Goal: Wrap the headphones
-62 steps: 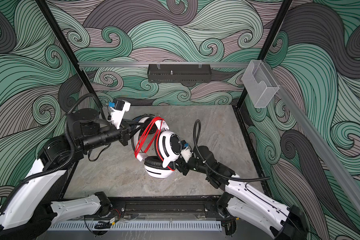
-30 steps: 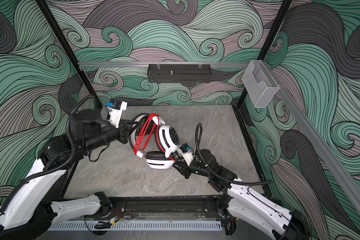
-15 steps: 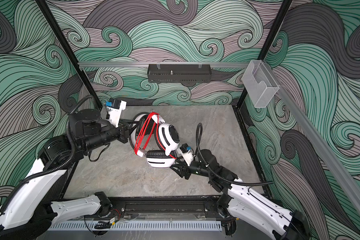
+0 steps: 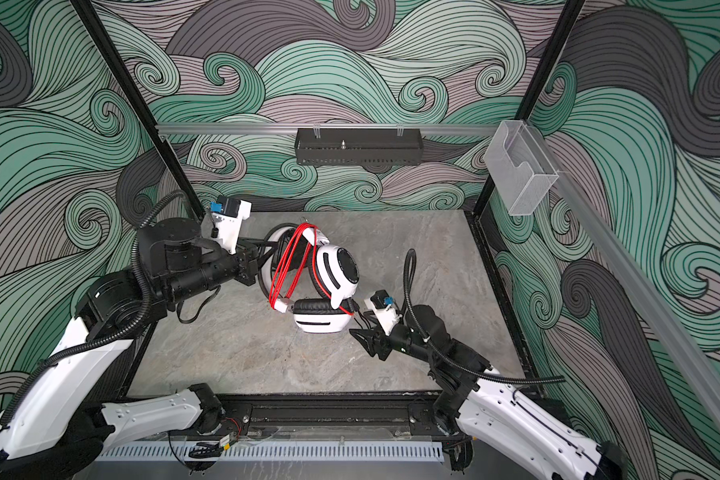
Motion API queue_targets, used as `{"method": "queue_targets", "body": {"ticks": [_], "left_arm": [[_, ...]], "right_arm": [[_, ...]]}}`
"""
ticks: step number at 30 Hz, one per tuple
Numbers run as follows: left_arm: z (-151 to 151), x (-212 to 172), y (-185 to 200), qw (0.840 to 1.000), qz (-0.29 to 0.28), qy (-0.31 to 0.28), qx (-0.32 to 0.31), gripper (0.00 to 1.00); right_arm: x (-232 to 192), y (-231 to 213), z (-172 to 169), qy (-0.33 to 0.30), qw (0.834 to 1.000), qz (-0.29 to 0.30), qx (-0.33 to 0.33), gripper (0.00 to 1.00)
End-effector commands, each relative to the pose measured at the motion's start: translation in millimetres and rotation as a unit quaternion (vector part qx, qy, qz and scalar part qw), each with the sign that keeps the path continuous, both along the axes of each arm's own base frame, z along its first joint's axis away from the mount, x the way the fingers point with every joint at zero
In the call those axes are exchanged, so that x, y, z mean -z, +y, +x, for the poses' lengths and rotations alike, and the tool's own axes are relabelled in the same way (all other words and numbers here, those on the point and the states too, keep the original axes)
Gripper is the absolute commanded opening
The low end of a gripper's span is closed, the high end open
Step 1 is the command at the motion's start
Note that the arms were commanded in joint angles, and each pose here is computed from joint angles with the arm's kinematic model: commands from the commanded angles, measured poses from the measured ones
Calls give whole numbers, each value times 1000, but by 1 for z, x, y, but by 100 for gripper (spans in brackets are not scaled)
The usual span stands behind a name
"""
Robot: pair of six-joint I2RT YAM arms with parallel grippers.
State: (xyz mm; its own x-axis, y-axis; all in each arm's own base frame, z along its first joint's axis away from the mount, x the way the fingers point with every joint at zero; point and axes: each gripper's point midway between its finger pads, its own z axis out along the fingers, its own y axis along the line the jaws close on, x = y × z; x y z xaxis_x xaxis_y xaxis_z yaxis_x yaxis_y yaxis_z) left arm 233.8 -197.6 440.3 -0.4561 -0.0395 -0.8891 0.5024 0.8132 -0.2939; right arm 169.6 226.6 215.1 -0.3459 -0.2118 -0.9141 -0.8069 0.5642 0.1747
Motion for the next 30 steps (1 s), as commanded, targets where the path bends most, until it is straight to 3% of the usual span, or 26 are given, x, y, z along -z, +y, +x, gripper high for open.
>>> {"method": "queue_targets", "body": {"ticks": [1, 4, 10, 12, 15, 19, 30], "left_arm": [[1, -47, 13, 997, -59, -50, -29, 0], [4, -41, 27, 996, -36, -55, -59, 0], [2, -55, 31, 995, -39, -64, -58, 0], [2, -58, 35, 994, -44, -69, -66, 0], [3, -63, 39, 993, -50, -72, -74, 0], [9, -60, 37, 994, -44, -64, -80, 0], [52, -16, 49, 989, -25, -18, -143, 0]], "right_arm": [[1, -8, 1, -15, 1000, -24, 8, 68], [-5, -7, -1, -27, 999, -30, -6, 63], [-9, -7, -2, -45, 999, -29, -11, 40], [-11, -7, -1, -49, 998, -34, -10, 38], [-7, -10, 1, -48, 998, -45, -2, 49], [-21, -3, -3, -53, 998, -17, -21, 66], [-92, 8, -25, -119, 989, 22, -87, 70]]}}
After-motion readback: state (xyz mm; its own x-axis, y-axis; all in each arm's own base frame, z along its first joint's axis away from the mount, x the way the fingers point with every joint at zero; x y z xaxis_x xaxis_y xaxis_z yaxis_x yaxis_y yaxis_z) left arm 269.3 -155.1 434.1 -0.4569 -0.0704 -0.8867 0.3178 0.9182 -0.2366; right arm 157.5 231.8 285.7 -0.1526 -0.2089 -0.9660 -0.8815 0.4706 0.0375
